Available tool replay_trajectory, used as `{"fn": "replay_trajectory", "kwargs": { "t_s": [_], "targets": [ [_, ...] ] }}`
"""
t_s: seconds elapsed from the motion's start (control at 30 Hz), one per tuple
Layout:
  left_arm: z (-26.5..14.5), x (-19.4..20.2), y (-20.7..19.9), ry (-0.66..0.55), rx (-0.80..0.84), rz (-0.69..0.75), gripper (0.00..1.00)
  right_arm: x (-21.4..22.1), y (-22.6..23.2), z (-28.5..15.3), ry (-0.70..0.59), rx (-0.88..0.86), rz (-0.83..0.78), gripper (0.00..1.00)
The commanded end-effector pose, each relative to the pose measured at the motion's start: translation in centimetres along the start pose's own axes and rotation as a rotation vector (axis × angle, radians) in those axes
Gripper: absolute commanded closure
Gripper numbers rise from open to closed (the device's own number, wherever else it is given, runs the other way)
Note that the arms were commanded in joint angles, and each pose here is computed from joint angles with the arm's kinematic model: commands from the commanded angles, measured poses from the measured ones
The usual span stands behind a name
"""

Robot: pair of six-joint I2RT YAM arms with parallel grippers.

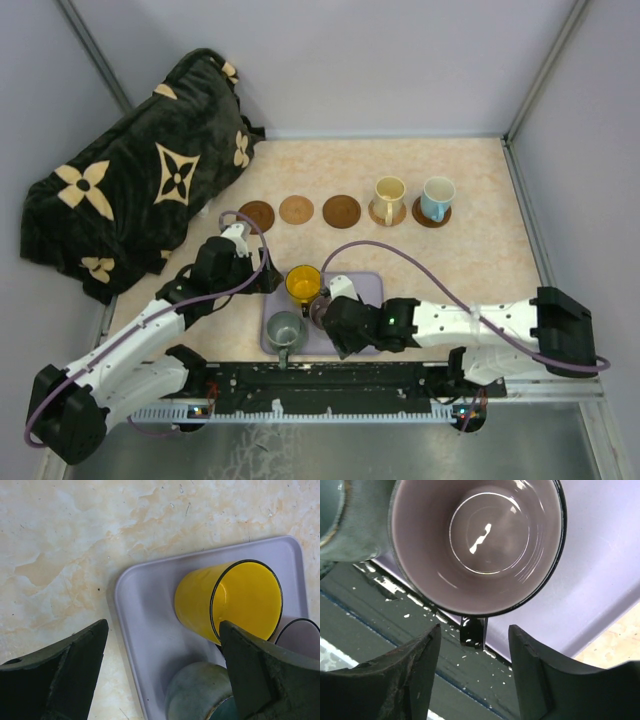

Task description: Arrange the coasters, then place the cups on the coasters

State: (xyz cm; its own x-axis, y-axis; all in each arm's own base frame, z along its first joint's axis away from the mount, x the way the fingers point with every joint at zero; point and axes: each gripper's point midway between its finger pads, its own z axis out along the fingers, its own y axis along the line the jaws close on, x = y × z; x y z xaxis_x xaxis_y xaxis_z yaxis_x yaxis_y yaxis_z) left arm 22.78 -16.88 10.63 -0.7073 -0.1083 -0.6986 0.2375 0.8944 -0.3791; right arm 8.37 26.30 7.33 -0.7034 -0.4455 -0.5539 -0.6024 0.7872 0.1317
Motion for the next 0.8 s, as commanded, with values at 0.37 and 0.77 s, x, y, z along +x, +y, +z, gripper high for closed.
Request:
{"fn": "replay_trajectory", "kwargs": {
  "t_s": [0.37, 0.77],
  "targets": [
    [0.2, 0.0, 0.0, -0.01, -0.004, -0.002, 0.02, -1.1, 0.2, 2.0, -0.018, 0.082, 0.012, 0.52],
    [0.7, 0.2, 0.1, 0.0, -0.006, -0.002, 0.02, -2.6, 0.7, 1.9, -0.072, 0.074, 0.021, 0.58]
  ]
}}
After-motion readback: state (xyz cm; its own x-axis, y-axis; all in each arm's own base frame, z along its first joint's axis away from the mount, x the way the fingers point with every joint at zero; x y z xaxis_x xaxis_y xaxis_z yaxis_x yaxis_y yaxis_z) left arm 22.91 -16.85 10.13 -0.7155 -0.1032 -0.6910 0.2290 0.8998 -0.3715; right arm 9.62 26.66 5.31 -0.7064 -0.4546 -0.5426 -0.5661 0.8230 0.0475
